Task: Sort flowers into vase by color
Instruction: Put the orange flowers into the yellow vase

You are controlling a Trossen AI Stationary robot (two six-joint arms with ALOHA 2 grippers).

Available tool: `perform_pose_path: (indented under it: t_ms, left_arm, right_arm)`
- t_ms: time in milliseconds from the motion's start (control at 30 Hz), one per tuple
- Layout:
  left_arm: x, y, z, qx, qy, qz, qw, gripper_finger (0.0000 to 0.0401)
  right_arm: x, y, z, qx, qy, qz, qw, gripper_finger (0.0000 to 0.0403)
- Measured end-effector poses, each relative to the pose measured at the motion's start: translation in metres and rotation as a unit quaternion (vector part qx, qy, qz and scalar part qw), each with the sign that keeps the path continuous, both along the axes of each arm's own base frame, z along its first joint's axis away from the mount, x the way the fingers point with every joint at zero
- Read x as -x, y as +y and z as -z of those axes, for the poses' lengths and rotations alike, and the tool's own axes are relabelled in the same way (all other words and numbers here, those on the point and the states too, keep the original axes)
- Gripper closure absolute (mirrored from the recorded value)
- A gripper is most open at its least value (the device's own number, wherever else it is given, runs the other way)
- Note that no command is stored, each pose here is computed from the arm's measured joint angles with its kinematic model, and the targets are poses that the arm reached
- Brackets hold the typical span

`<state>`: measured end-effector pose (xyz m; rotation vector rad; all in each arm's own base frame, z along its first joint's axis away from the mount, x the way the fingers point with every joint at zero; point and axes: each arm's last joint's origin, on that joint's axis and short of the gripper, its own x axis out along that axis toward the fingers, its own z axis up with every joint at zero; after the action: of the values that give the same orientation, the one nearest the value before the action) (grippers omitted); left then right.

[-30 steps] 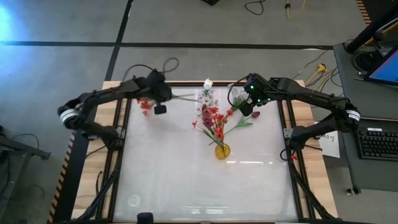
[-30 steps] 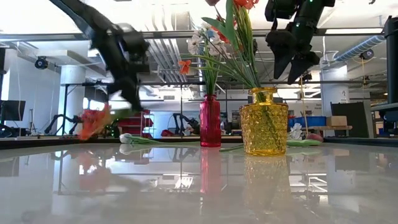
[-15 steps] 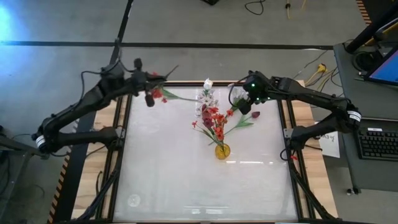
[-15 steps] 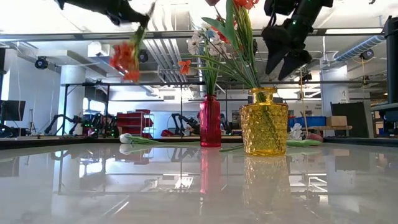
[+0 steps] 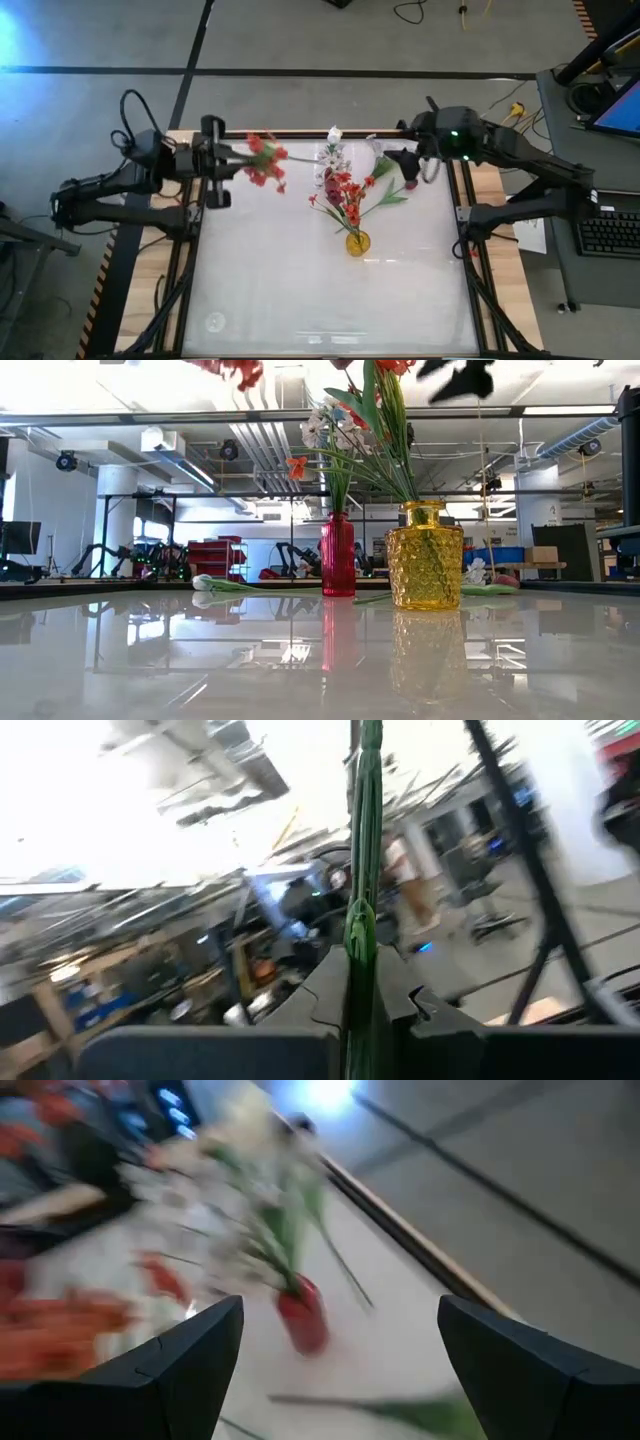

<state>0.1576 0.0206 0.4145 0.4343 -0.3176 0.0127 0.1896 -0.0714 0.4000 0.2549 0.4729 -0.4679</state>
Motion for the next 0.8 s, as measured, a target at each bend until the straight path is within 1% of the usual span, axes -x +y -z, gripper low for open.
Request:
perform_pose_path:
  t_ms: [67,167,333,433,533,633,733,800]
  left_arm:
    - [-0.006,-0.009,0.001,0.006,0.001,0.013,1.000,0.0401]
    - [-0.018,-0.022,0.006,0.012,0.015,0.014,1.000,0.0401]
    - [-0.033,-0.046,0.011,0.006,0.019,0.009,1.000,0.0401]
    - [-0.038,-0.058,0.013,-0.002,0.021,0.000,1.000,0.0401]
    - [-0.041,-0.069,0.015,0.004,0.025,-0.004,1.000,0.0401]
    - [-0.044,-0.082,0.019,0.003,0.035,0.022,0.999,0.0401]
    - [-0.047,-0.099,0.020,0.006,0.026,0.048,0.998,0.0401]
    - [-0.050,-0.109,0.021,0.009,0.017,0.040,0.999,0.0401]
  right_arm:
    - [0.000,0.012,-0.009,0.021,-0.033,-0.034,0.999,0.0077]
    - [-0.005,0.032,-0.020,0.050,-0.079,-0.093,0.991,0.0077]
    - [-0.018,0.066,-0.031,0.105,-0.134,-0.192,0.967,0.0077]
    - [-0.025,0.082,-0.035,0.130,-0.157,-0.234,0.950,0.0077]
    - [-0.031,0.094,-0.036,0.151,-0.155,-0.243,0.946,0.0077]
    - [-0.036,0.104,-0.034,0.169,-0.141,-0.240,0.946,0.0077]
    - [-0.043,0.117,-0.031,0.172,-0.140,-0.260,0.940,0.0077]
    - [-0.050,0.126,-0.030,0.175,-0.146,-0.274,0.934,0.0077]
